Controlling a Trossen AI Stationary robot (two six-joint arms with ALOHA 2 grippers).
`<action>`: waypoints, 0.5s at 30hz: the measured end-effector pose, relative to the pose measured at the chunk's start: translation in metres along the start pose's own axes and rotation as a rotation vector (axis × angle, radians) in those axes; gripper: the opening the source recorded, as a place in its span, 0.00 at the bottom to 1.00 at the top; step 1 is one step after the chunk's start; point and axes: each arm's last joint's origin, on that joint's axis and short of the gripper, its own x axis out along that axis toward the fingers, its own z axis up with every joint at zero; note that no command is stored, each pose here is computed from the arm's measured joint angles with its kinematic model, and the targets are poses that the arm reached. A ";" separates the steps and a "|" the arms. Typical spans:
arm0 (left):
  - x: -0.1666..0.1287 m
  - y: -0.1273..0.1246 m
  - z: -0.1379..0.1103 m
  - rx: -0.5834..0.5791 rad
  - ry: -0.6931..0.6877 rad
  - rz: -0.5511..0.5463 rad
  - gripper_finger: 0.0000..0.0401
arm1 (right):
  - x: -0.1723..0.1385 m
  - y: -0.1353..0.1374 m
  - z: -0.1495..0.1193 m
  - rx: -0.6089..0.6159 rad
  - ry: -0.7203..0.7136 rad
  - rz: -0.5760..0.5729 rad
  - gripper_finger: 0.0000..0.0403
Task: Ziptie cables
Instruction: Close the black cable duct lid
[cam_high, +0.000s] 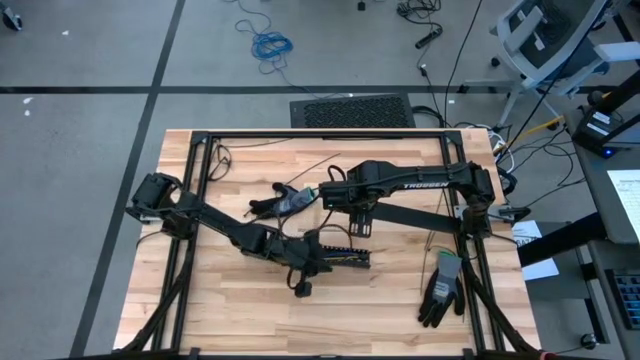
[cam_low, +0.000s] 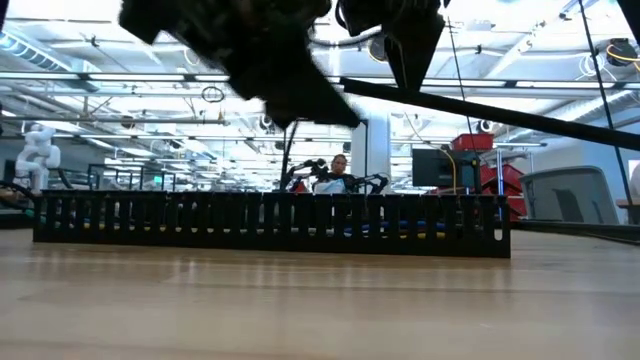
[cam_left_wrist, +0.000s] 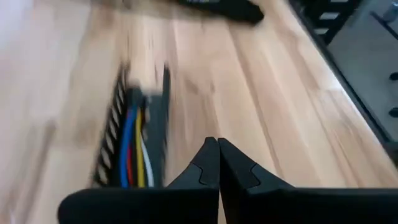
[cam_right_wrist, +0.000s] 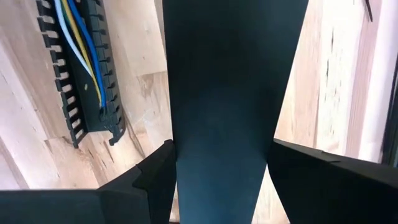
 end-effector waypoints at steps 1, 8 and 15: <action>0.003 0.003 0.000 0.034 -0.011 -0.001 0.00 | 0.000 0.000 0.000 0.000 0.002 -0.001 0.49; 0.023 0.021 -0.019 0.005 0.141 0.030 0.00 | -0.009 -0.005 -0.006 0.031 -0.024 -0.024 0.49; 0.042 0.014 -0.025 0.073 0.189 0.046 0.00 | -0.028 -0.022 -0.018 0.131 -0.084 -0.022 0.49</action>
